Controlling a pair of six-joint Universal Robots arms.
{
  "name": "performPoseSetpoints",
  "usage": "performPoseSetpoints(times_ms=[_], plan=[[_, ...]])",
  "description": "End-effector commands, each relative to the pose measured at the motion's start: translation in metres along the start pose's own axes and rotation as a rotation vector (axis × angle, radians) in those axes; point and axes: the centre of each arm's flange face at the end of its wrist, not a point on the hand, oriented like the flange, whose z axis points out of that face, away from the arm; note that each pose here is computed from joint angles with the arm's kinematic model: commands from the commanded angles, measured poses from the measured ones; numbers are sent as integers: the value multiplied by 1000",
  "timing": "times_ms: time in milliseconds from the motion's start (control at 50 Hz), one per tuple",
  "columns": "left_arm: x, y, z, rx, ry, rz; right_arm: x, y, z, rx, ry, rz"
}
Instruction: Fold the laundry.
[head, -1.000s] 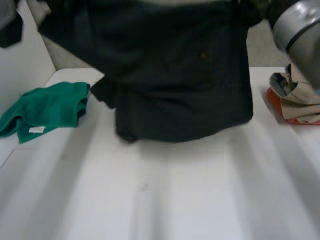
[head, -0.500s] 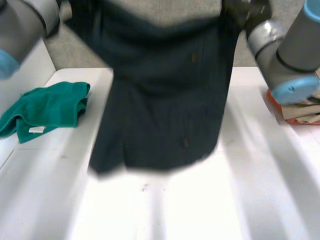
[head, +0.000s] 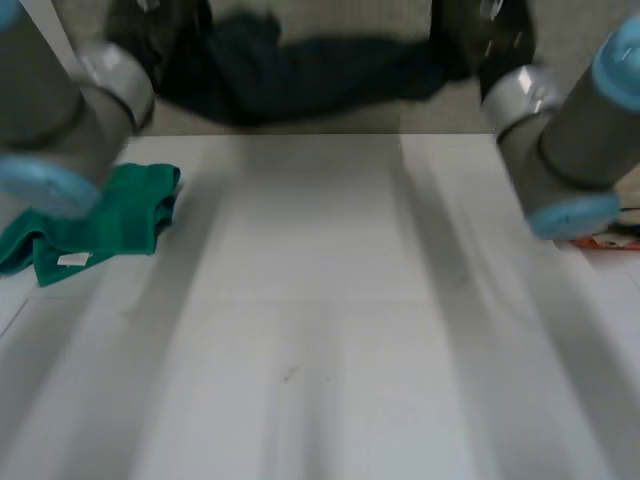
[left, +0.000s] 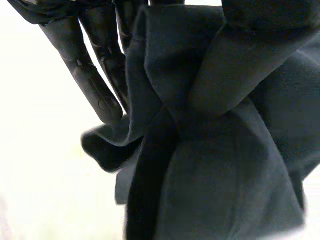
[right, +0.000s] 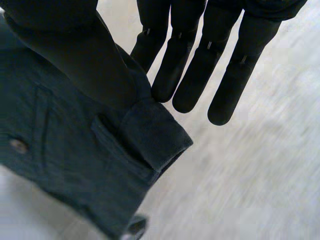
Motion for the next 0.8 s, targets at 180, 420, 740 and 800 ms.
performPoseSetpoints(times_ms=[180, 420, 740, 800], plan=[[33, 155, -71, -462, 204, 186, -41, 140, -93, -518, -200, -148], [54, 118, -141, -705, 383, 280, -38, 102, -144, -738, -378, -278], [58, 91, -214, -971, 552, 278, -29, 50, -216, -936, -782, -397], [59, 85, -219, -979, 581, 285, -26, 49, -218, -938, -805, -393]])
